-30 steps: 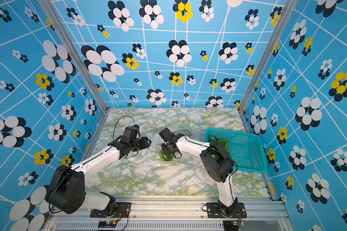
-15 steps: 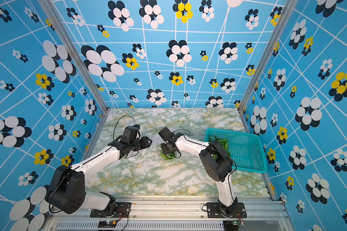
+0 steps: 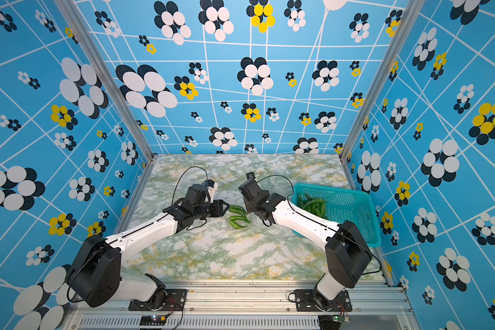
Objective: Take small green peppers out of containers
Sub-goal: Pick up the green pepper from the packing box, then place the green pepper in the basket.
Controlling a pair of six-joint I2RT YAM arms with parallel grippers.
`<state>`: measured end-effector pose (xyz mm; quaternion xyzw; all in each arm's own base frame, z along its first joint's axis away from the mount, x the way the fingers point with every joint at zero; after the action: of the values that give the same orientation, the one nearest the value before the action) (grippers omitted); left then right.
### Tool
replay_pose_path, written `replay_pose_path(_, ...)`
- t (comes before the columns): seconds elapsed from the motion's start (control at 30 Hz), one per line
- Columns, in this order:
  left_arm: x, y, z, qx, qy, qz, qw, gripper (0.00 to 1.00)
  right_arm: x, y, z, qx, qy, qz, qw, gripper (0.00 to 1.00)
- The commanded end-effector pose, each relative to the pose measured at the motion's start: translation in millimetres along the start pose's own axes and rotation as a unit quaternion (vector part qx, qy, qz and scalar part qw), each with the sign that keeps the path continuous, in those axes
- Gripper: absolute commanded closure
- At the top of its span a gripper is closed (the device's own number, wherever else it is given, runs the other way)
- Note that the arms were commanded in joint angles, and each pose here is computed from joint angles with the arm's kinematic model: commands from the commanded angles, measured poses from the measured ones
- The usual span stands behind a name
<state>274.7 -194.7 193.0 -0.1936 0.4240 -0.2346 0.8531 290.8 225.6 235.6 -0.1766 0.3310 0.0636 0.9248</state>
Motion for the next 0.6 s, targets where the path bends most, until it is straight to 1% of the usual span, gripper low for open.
replay_pose_path(0.0, -3.1, -30.3, 3.5, 0.077, -0.016, -0.034, 0.996, 0.53, -5.1, -41.9, -7.6, 0.029, -0.018, -0.171, 0.985, 1.0)
replay_pose_path(0.1, 0.8, -47.3, -3.4, 0.11, 0.005, -0.064, 0.992, 0.53, -6.4, -70.9, -18.2, 0.077, -0.015, -0.218, 0.973, 1.0)
replay_pose_path(0.27, 8.5, -71.2, -16.0, 0.147, 0.047, -0.121, 0.981, 0.52, -4.7, -115.5, -41.8, 0.128, 0.007, -0.287, 0.949, 1.0)
replay_pose_path(0.43, 21.8, -94.4, -36.1, 0.194, 0.092, -0.137, 0.967, 0.52, 2.8, -148.7, -64.7, 0.163, 0.042, -0.332, 0.928, 1.0)
replay_pose_path(0.57, 32.2, -103.8, -44.6, 0.209, 0.122, -0.141, 0.96, 0.52, 17.9, -155.9, -79.5, 0.17, 0.077, -0.343, 0.921, 1.0)
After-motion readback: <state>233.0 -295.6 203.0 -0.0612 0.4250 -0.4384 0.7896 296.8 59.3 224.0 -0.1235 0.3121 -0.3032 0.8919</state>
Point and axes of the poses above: each gripper's point midway between its finger pads, its own x axis out along the fingers, its own y axis along the line the jaws close on, z = x × y, the point moved 9 cm from there along -x, back along the fingers, and after that the axes turned 6 degrees about -x, right-handed, at the moved point
